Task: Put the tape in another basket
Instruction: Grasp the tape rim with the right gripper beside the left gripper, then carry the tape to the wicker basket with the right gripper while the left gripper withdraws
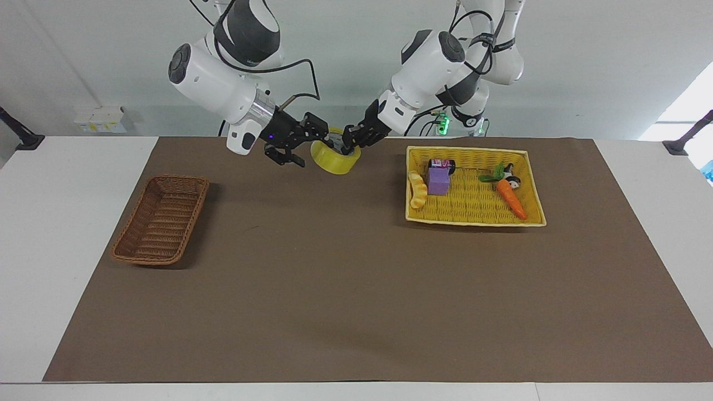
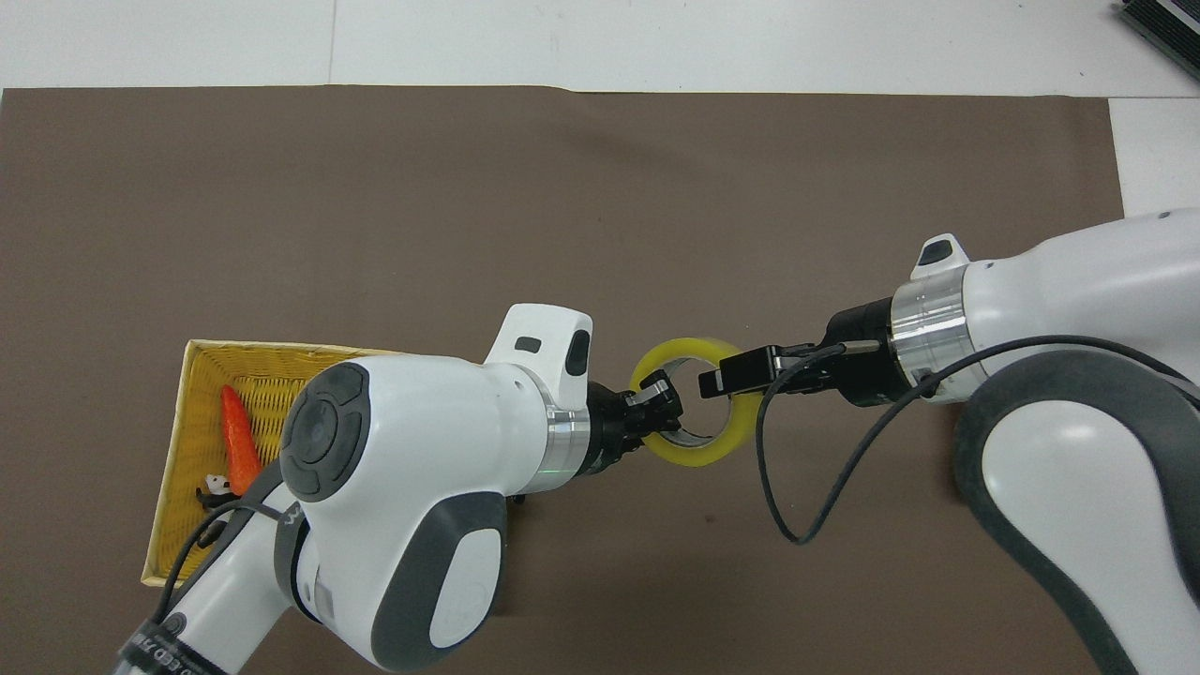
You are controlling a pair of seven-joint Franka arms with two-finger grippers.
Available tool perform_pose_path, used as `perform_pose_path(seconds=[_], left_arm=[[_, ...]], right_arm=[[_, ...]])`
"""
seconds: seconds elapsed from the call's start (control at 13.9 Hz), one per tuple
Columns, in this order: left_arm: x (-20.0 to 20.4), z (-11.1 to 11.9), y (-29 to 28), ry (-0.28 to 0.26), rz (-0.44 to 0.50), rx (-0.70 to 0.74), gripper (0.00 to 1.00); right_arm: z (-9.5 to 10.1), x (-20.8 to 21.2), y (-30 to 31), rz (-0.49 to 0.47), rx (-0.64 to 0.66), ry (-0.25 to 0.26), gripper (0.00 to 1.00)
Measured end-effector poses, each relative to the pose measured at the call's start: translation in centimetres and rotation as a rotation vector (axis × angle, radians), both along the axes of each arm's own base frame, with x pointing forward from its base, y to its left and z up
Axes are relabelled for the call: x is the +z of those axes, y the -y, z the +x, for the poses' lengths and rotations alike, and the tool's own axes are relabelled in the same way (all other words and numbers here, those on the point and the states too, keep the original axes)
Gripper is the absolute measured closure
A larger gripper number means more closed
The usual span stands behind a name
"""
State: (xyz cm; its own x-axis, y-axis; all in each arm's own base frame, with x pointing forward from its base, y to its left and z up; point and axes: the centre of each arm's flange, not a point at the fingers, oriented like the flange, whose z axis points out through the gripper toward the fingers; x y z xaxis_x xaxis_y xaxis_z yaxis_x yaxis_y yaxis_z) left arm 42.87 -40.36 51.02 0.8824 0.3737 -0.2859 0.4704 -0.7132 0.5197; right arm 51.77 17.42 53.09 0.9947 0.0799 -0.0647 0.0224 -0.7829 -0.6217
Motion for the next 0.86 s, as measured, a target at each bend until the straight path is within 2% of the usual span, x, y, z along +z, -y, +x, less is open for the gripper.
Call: perform_pose_path(seconds=[0.29, 0.5, 0.65, 0.79, 0.86], left_arm=[[0.2, 0.0, 0.1, 0.007, -0.009, 0.005, 0.77], [0.9, -0.4, 1.0, 0.029, -0.041, 0.015, 0.77], [1.8, -0.3, 1.2, 0.047, -0.069, 0.031, 0.59], [3.5, -0.1, 1.5, 0.034, -0.136, 0.063, 0.36], [4.3, 0.0, 1.4, 0.012, -0.185, 0.092, 0.23]], right_arm=[[0.1, 0.4, 0.0, -0.006, -0.063, -0.044, 0.44], [0.2, 1.8, 1.1, -0.021, -0.051, -0.058, 0.44], [0.5, 2.3, 2.7, -0.034, -0.062, -0.076, 0.48], [0.8, 2.3, 3.9, -0.049, -0.065, -0.089, 0.63], [1.0, 2.5, 4.9, -0.056, -0.072, -0.092, 0.77]])
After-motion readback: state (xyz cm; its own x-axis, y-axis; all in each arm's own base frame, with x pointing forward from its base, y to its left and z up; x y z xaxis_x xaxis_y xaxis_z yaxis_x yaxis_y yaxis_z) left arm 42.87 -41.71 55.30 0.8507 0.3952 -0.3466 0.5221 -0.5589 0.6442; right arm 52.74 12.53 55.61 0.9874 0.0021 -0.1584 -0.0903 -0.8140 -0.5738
